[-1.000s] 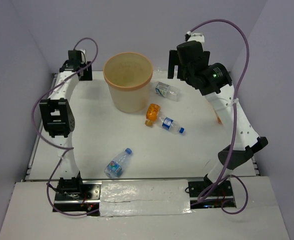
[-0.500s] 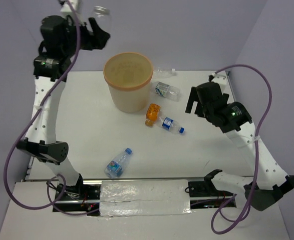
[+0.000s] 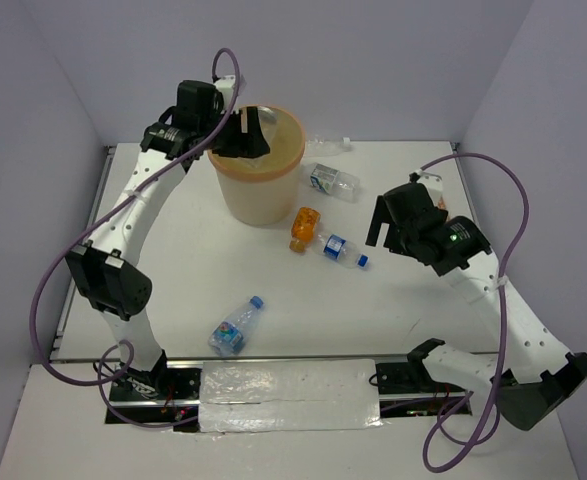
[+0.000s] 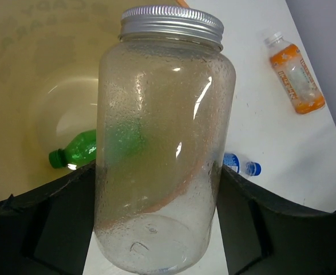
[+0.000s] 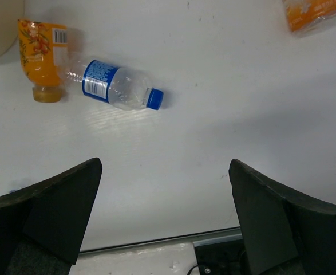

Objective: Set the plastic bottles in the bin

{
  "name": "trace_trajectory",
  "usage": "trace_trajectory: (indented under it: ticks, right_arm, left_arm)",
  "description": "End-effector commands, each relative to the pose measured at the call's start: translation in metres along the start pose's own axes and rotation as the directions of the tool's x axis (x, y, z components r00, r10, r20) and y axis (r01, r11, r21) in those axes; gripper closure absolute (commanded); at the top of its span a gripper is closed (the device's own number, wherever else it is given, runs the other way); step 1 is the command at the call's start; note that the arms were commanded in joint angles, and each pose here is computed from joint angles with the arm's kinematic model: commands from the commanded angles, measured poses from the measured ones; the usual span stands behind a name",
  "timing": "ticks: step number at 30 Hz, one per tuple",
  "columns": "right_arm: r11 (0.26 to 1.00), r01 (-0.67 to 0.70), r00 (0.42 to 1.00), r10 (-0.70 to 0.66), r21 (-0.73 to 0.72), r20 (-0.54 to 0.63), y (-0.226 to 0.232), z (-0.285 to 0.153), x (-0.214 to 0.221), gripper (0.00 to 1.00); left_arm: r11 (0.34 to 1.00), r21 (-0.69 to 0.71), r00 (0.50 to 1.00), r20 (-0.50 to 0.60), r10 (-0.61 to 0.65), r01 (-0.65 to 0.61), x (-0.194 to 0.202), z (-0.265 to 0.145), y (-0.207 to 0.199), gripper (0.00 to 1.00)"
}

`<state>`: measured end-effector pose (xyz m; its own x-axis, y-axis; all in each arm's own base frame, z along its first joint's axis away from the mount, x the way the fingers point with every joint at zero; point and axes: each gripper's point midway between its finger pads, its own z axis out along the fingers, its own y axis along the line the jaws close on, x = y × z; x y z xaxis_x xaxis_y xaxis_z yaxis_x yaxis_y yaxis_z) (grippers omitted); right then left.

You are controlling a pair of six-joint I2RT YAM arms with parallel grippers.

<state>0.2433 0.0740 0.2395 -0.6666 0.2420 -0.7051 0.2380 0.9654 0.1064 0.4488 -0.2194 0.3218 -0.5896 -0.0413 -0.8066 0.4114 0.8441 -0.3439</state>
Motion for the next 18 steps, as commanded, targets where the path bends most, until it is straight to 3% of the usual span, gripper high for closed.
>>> trace_trajectory:
  ticks: [1, 3, 4, 13, 18]
  right_arm:
    - [1.000, -0.019, 1.000, 0.019, -0.022, 0.015, 0.009, 0.006, -0.006, 0.00]
    - [0.999, -0.010, 1.000, 0.009, -0.042, -0.013, 0.016, 0.011, -0.001, 0.00]
    - [0.999, -0.008, 1.000, 0.007, -0.049, -0.018, 0.018, 0.013, 0.000, 0.00]
    - [0.996, 0.034, 0.995, -0.042, -0.085, -0.094, 0.026, 0.031, 0.025, 0.00]
    - [0.995, 0.045, 0.993, -0.055, -0.093, -0.104, 0.029, 0.037, 0.029, 0.00]
  left_arm:
    - [1.000, 0.026, 0.996, 0.090, 0.002, -0.004, -0.025, -0.013, -0.011, 0.16]
    - [0.999, 0.034, 0.997, 0.074, 0.001, -0.003, -0.026, -0.008, -0.013, 0.02]
    - [0.999, 0.037, 0.997, 0.074, 0.003, -0.006, -0.028, -0.010, -0.015, 0.00]
    - [0.999, 0.009, 0.980, 0.195, 0.040, -0.043, -0.056, -0.054, -0.036, 0.00]
    - [0.995, -0.070, 0.983, 0.165, 0.082, -0.071, -0.028, -0.084, -0.030, 0.00]
